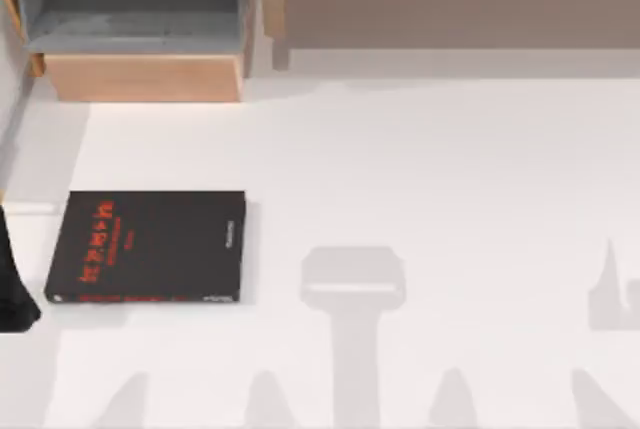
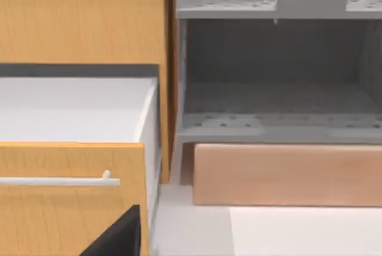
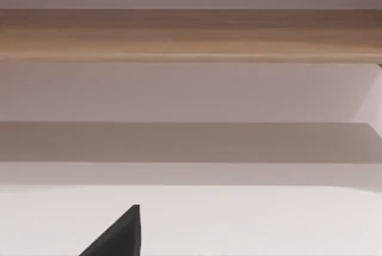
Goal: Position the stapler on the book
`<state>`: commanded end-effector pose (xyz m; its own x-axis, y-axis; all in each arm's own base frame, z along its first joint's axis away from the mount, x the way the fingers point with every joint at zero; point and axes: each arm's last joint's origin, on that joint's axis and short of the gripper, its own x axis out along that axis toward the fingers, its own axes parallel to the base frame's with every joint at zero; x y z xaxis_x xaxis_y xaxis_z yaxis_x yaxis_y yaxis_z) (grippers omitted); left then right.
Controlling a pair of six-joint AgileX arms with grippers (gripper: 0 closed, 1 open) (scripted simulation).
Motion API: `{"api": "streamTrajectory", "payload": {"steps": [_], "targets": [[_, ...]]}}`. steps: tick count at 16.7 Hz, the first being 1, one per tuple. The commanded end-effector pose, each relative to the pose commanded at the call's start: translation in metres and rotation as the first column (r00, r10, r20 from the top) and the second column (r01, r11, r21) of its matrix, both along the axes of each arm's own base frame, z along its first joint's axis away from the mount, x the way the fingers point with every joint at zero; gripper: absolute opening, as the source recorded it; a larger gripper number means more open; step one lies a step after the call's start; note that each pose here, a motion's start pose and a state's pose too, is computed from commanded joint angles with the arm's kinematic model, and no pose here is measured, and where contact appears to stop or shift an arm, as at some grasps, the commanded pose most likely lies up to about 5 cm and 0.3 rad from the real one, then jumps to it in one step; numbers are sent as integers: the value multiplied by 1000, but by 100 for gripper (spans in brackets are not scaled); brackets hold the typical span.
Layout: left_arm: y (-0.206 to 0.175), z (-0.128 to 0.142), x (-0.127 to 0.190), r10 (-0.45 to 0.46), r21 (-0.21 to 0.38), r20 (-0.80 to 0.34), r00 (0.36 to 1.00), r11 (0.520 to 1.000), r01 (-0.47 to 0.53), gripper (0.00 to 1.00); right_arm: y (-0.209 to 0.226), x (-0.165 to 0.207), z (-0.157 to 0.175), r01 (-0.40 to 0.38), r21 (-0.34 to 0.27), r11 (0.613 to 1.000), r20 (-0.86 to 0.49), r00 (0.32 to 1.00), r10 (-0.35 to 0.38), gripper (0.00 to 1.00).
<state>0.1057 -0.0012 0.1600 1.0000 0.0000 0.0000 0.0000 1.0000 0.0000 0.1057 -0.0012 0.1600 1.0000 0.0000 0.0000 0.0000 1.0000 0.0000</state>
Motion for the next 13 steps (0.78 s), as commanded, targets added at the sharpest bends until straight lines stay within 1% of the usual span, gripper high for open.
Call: {"api": "streamTrajectory", "payload": {"steps": [3, 6, 10, 13], "targets": [[0, 2, 0, 1, 3, -6, 1000, 1000, -1, 100, 0, 0, 0, 0, 0, 1000, 0, 1000, 0, 100], [2, 17, 1, 14, 26, -61, 998, 1000, -12, 100, 0, 0, 0, 0, 0, 1000, 0, 1000, 0, 100], [7, 60, 12, 52, 81, -213, 976, 996, -35, 100, 0, 0, 0, 0, 0, 1000, 0, 1000, 0, 100], [15, 102, 36, 90, 125, -364, 927, 991, -47, 100, 0, 0, 0, 0, 0, 1000, 0, 1000, 0, 100]]}}
